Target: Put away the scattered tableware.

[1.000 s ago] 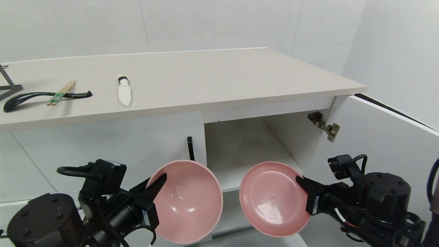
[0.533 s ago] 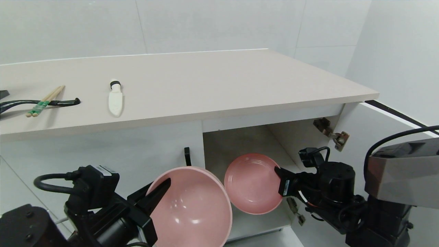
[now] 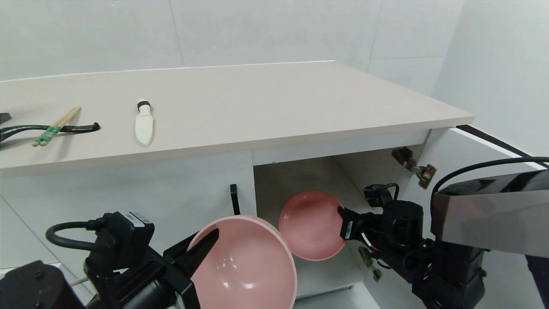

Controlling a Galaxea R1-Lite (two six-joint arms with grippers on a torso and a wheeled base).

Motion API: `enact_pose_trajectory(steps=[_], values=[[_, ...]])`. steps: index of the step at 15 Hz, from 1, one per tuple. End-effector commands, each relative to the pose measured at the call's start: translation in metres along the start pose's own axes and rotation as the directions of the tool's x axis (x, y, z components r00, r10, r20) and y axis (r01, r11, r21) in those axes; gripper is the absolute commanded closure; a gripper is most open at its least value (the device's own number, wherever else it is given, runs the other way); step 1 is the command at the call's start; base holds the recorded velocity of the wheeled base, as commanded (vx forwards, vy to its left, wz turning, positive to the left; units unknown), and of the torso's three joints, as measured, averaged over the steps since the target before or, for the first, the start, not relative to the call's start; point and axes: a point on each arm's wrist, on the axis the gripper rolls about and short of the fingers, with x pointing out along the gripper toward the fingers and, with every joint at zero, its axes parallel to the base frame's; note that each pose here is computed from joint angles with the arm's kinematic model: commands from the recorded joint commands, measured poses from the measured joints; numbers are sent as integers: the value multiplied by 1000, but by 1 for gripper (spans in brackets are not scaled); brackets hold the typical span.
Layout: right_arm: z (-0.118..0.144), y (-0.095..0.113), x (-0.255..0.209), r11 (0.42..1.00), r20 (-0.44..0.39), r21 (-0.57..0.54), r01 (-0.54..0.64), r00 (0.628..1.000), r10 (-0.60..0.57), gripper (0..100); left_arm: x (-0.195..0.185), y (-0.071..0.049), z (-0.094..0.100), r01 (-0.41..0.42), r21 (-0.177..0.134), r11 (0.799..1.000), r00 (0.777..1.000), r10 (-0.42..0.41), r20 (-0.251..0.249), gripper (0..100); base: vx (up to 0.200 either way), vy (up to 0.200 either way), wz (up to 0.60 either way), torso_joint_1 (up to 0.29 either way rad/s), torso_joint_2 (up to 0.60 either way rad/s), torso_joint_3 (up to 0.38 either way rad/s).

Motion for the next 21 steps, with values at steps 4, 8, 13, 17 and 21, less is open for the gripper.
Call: enact_pose_trajectory(steps=[4, 8, 13, 17, 21], values=[[-6, -4, 28, 1000, 34, 10, 5, 999, -5, 100, 4, 3, -3, -25, 3, 1000, 1000, 25, -17, 100, 0, 0, 0, 0, 0, 0], [-15, -10, 42, 1000, 30, 12, 15, 999, -16, 100, -1, 4, 4, -20, -7, 1000, 999, 20, 27, 100, 0, 0, 0, 0, 0, 0], [-23, -21, 54, 999, 30, 20, 40, 999, -40, 100, -3, 4, 9, -15, -20, 1000, 998, 17, 68, 100, 0, 0, 0, 0, 0, 0], [-25, -27, 67, 997, 53, 58, 45, 997, -48, 100, -4, 5, 11, -14, -22, 1000, 997, 16, 75, 100, 0, 0, 0, 0, 0, 0], [-35, -37, 80, 995, 49, 92, 49, 997, -53, 100, -3, 4, 9, -15, -19, 1000, 998, 17, 67, 100, 0, 0, 0, 0, 0, 0]])
